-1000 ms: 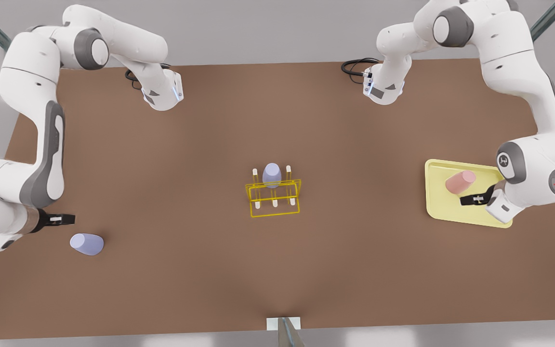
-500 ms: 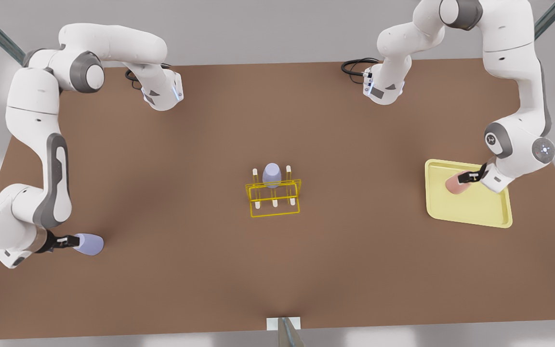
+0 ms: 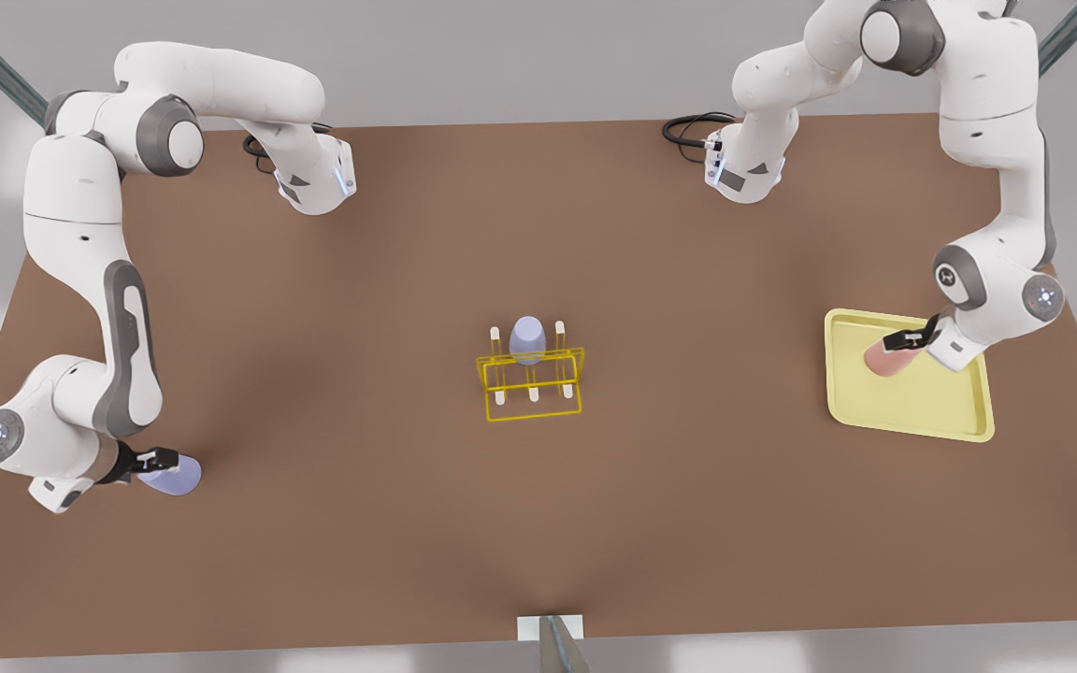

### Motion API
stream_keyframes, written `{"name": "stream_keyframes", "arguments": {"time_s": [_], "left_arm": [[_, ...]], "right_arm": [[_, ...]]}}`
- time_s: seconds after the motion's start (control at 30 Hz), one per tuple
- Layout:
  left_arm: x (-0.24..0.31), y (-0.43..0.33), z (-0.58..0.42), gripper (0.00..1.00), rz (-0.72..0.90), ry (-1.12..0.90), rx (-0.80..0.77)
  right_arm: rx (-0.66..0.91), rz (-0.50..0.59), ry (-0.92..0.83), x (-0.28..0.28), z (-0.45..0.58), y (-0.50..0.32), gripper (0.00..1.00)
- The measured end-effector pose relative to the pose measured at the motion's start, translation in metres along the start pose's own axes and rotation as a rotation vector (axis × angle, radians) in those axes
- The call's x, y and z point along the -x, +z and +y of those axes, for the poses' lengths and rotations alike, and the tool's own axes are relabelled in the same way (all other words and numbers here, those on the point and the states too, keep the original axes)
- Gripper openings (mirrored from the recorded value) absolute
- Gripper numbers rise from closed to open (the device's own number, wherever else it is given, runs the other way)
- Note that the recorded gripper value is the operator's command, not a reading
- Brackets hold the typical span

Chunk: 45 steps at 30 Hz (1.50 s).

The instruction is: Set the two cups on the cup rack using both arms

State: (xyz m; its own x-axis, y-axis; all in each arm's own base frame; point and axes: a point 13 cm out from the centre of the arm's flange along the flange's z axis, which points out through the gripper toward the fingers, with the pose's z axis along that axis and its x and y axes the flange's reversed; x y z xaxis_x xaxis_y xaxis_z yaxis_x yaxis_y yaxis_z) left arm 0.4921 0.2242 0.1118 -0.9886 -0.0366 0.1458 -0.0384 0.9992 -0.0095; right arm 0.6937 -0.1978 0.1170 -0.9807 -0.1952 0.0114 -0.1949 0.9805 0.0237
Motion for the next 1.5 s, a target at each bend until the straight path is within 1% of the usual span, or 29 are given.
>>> {"name": "stream_keyframes", "arguments": {"time_s": [0.27,0.57,0.63,0.67,0.9,0.93,1.0,1.03,1.27,1.3,1.37,1.5], "left_arm": [[-0.019,0.038,0.000,1.00,0.016,0.001,-0.007],[-0.007,0.039,0.005,1.00,-0.041,0.008,0.016],[-0.005,0.039,0.006,0.91,-0.050,0.010,0.020],[-0.004,0.039,0.006,0.89,-0.054,0.011,0.021],[0.005,0.033,0.008,0.87,-0.080,0.017,0.032],[0.007,0.030,0.008,0.87,-0.084,0.018,0.034],[0.010,0.028,0.008,0.87,-0.088,0.019,0.035],[0.010,0.028,0.008,0.87,-0.087,0.019,0.035],[0.005,0.041,0.008,0.88,-0.063,0.019,0.028],[0.005,0.041,0.009,0.87,-0.064,0.017,0.027],[0.004,0.042,0.010,0.81,-0.062,0.014,0.027],[0.006,0.039,0.009,0.81,-0.068,0.013,0.031]], "right_arm": [[-0.014,0.013,0.001,-0.010,-0.005,0.020,1.00],[-0.015,0.014,0.005,-0.009,-0.006,0.040,1.00],[-0.016,0.012,0.005,-0.008,-0.006,0.042,1.00],[-0.016,0.013,0.004,-0.009,-0.005,0.043,1.00],[-0.014,0.024,0.003,-0.013,-0.003,0.047,1.00],[-0.013,0.026,0.003,-0.014,-0.003,0.048,0.97],[-0.012,0.027,0.003,-0.015,-0.003,0.049,0.87],[-0.012,0.027,0.004,-0.015,-0.003,0.048,0.83],[-0.015,0.019,-0.003,-0.009,-0.001,0.045,0.83],[-0.015,0.018,-0.004,-0.009,0.000,0.044,0.83],[-0.015,0.015,-0.005,-0.007,0.001,0.042,0.83],[-0.014,0.004,-0.025,0.003,0.015,0.035,0.83]]}}
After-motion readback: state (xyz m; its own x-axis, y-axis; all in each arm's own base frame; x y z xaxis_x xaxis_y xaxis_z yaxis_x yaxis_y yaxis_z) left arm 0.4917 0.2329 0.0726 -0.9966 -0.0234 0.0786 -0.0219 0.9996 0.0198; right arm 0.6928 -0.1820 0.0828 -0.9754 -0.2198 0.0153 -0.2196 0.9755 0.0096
